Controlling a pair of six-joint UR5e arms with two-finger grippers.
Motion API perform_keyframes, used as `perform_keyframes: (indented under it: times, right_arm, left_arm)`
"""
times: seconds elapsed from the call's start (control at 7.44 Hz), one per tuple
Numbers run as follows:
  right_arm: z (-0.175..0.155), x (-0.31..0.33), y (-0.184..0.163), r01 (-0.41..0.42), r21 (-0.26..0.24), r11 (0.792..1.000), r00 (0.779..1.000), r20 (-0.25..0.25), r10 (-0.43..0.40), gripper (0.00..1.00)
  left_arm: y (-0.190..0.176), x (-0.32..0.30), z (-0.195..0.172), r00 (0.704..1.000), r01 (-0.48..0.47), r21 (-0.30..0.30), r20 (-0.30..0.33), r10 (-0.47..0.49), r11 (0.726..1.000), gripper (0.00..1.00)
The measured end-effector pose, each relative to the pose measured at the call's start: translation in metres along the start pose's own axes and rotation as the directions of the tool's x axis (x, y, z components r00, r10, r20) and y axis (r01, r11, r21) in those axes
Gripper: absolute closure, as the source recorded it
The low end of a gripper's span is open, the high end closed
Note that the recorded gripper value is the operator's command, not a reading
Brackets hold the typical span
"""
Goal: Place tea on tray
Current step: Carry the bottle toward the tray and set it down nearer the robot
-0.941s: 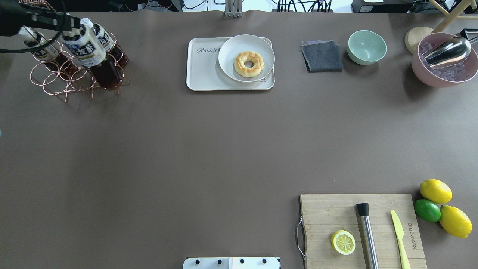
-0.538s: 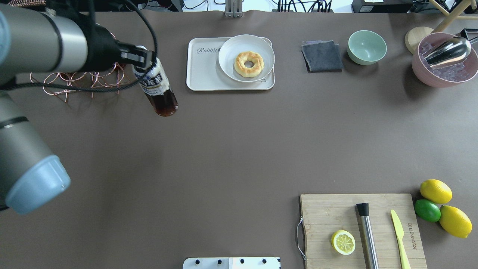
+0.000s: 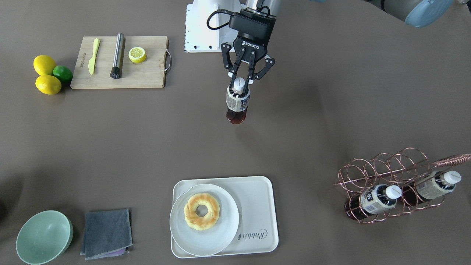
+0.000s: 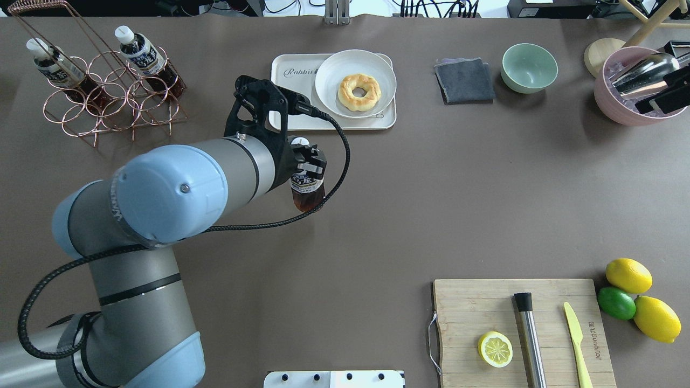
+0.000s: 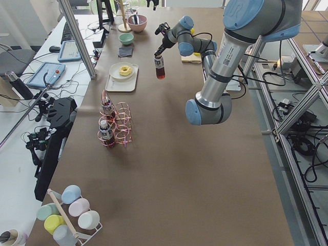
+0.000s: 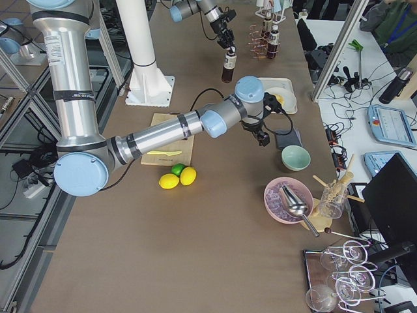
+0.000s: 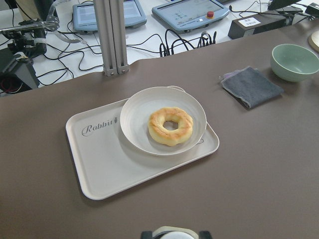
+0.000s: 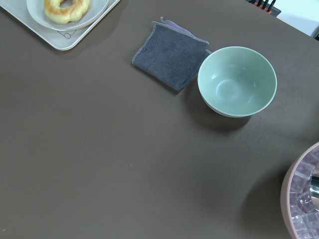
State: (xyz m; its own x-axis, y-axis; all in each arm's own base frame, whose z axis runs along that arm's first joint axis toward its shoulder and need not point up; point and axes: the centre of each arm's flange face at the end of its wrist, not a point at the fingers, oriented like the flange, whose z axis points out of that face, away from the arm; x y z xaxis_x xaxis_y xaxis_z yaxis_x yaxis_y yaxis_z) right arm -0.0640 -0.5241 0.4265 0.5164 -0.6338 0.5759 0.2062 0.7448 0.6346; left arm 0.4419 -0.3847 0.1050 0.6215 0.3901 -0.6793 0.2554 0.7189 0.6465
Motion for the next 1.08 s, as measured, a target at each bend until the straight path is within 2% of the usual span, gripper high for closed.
perform_keyframes:
  times: [0.27,0.54,0.81,1.08]
  right_arm:
    - [0.003,-0.005,-0.002,0.003,0.000,1.000,1.000,0.007,-0.003,0.00]
    - [0.004,-0.006,-0.002,0.004,0.000,1.000,1.000,0.008,-0.004,0.00]
    - [0.003,-0.007,-0.003,0.005,0.002,1.000,1.000,0.007,-0.005,0.00]
    - [0.003,-0.007,-0.003,0.006,0.003,1.000,1.000,0.008,-0.006,0.00]
  left_arm:
    - [0.026,0.036,0.008,1.000,0.011,0.015,0.002,-0.011,1.000,1.00]
    - [0.047,0.059,0.007,1.000,0.010,0.061,0.008,-0.010,0.998,1.00]
    - [0.055,0.062,0.017,0.999,-0.001,0.088,0.042,-0.003,0.996,1.00]
    - [0.060,0.062,0.025,0.999,-0.002,0.097,0.047,-0.003,0.995,1.00]
